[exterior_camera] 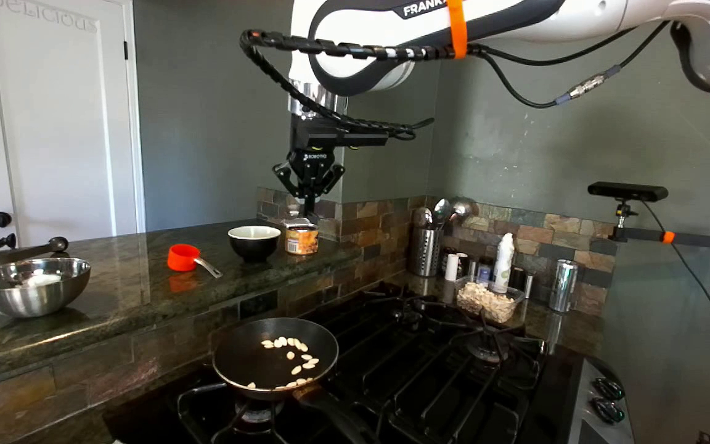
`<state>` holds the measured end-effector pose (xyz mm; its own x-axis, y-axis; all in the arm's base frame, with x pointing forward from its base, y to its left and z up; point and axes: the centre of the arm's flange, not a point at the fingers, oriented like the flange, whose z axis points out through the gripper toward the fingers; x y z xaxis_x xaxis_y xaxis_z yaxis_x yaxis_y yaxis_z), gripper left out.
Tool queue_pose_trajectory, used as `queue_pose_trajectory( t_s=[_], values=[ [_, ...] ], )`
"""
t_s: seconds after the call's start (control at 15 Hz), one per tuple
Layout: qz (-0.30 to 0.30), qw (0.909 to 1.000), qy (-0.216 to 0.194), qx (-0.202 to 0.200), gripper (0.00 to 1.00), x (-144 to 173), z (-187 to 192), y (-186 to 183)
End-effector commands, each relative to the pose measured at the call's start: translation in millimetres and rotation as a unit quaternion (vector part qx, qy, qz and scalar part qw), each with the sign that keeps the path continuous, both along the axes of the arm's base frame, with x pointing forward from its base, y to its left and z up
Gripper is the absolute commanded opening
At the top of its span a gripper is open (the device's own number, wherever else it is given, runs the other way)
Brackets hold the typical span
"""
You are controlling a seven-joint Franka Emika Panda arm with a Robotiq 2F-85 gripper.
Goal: Use the silver spoon to put some contents from the pan in the black and white bowl then place the spoon back on the counter.
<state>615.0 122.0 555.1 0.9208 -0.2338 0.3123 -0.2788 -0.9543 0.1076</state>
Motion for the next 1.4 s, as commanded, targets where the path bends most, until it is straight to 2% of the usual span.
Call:
queue_pose_trajectory(
  t_s=[0.0, 0.2, 0.47, 0.8, 1.13, 1.33],
  values=[
    [0.04, 0.9987, 0.0, -0.031, 0.02, 35, 4, -4],
    [0.064, 0.9966, 0.008, -0.051, 0.02, 53, 2, -5],
    [0.083, 0.991, 0.032, -0.101, 0.02, 72, -5, 1],
    [0.087, 0.978, 0.065, -0.178, 0.02, 85, -19, 16],
    [0.102, 0.9652, 0.055, -0.234, 0.02, 99, -30, 33],
    [0.116, 0.9544, 0.061, -0.268, 0.02, 105, -38, 41]
  ],
)
